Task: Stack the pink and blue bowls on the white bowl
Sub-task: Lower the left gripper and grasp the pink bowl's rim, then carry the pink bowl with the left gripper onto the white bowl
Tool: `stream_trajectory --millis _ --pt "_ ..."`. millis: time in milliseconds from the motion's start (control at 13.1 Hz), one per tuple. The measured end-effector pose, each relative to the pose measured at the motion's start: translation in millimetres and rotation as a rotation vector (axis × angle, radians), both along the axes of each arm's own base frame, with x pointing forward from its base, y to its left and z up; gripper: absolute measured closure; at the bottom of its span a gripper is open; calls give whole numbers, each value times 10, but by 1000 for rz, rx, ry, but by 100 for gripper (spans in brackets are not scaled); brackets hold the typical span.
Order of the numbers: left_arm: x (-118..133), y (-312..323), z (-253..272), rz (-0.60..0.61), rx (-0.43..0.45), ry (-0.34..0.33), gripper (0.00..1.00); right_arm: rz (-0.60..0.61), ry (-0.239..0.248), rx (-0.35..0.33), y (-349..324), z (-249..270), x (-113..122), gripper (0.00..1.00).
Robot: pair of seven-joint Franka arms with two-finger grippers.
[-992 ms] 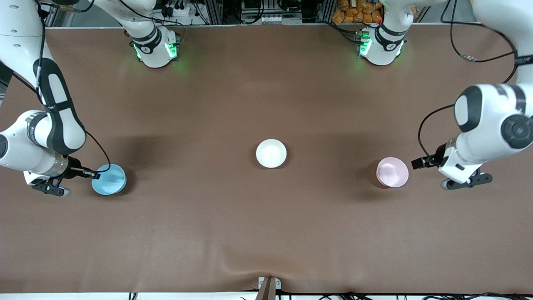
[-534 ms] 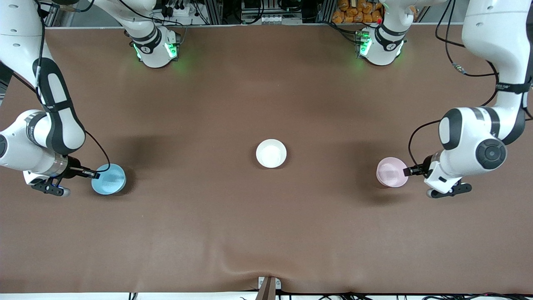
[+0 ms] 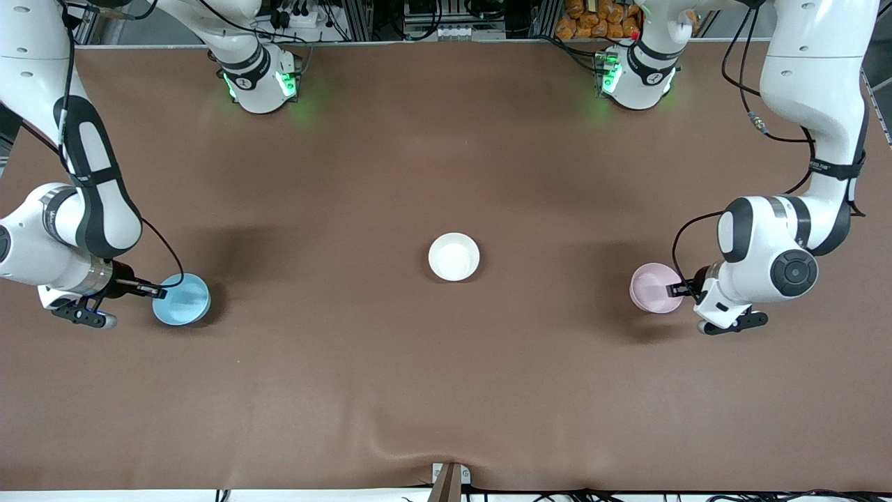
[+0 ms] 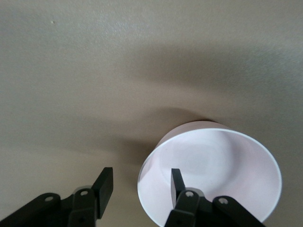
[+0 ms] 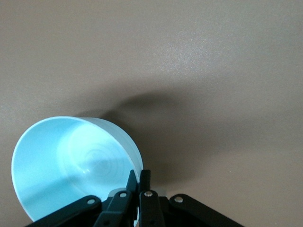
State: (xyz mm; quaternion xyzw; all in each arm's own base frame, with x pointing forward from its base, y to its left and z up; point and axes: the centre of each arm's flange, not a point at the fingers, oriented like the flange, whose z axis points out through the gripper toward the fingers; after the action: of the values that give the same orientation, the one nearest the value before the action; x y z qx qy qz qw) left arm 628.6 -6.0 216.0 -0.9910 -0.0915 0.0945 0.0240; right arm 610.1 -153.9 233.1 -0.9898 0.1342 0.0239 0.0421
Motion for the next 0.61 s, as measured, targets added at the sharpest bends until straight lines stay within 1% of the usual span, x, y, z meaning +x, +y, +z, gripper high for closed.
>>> stream_trajectory --millis 305,382,534,610 --pt "-5 -11 -44 1 -5 5 94 1 -8 0 0 95 12 97" --pt "2 -42 -7 1 -12 0 97 2 -11 1 2 148 15 97" --pt "-1 -109 47 1 -31 -6 97 3 -16 3 8 269 16 97" --pt "-19 -204 93 8 -60 -9 97 4 -19 5 12 337 15 97"
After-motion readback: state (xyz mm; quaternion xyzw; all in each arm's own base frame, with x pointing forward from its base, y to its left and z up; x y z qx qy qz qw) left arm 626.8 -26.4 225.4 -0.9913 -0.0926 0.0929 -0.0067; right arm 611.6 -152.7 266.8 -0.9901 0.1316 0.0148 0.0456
